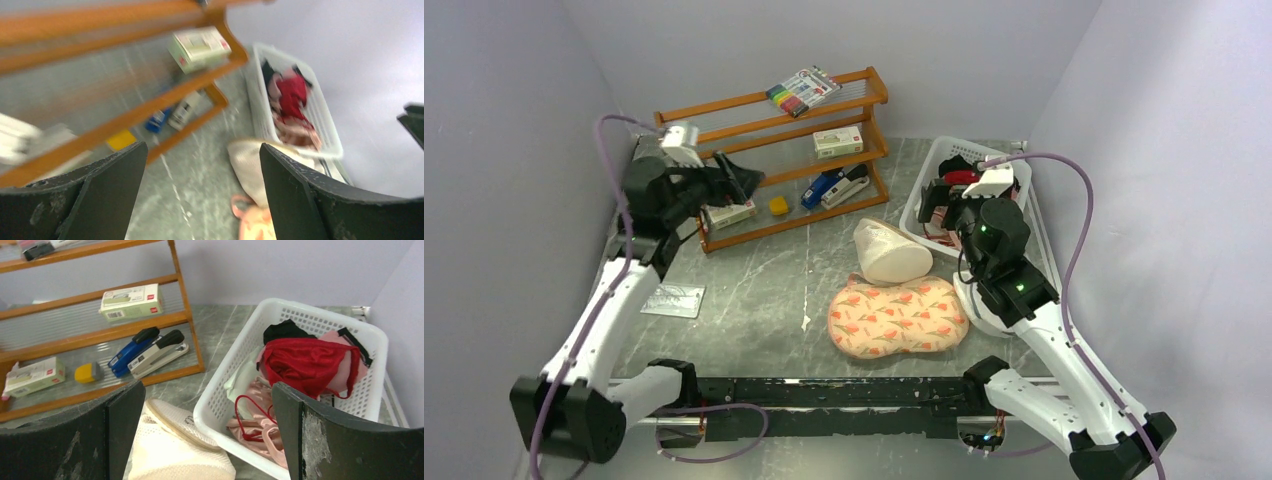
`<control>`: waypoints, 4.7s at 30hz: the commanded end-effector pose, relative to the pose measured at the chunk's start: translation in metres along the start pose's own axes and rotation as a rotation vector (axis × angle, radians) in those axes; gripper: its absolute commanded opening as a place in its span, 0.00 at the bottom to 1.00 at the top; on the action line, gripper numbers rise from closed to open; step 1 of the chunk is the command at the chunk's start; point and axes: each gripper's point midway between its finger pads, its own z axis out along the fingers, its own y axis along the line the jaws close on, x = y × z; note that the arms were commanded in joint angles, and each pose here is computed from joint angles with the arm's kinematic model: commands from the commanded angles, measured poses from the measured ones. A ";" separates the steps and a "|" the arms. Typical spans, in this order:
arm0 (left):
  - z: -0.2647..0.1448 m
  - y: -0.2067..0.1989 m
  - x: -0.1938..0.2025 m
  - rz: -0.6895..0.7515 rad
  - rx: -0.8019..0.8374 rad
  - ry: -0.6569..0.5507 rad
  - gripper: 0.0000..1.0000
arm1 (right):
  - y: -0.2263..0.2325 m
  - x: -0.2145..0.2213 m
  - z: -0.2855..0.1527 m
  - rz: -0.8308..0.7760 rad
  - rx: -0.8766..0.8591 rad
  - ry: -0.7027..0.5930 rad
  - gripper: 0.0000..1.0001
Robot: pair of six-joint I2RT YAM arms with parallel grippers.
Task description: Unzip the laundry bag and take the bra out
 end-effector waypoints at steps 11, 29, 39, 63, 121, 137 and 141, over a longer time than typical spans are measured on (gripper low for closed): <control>0.012 -0.070 0.242 -0.095 0.166 0.702 0.95 | 0.055 0.009 -0.007 -0.005 -0.346 0.075 1.00; -0.050 -0.102 0.319 -0.492 0.277 0.871 0.95 | 0.094 0.041 -0.002 -0.022 -0.550 0.196 1.00; -0.038 -0.095 0.356 -0.532 0.203 0.966 0.63 | 0.109 0.056 -0.005 -0.014 -0.635 0.253 1.00; -0.062 0.014 0.314 -0.096 -0.445 0.967 0.07 | 0.176 0.227 -0.027 -0.007 -0.746 0.724 1.00; -0.045 -0.099 0.226 0.710 0.512 0.522 0.97 | 0.103 0.194 -0.008 0.075 -0.318 0.452 1.00; -0.044 -0.121 0.324 1.052 0.749 0.582 0.81 | 0.083 0.140 -0.019 0.094 -0.307 0.261 1.00; -0.034 -0.112 0.325 1.079 0.676 0.546 0.78 | 0.080 0.137 -0.022 0.102 -0.306 0.249 1.00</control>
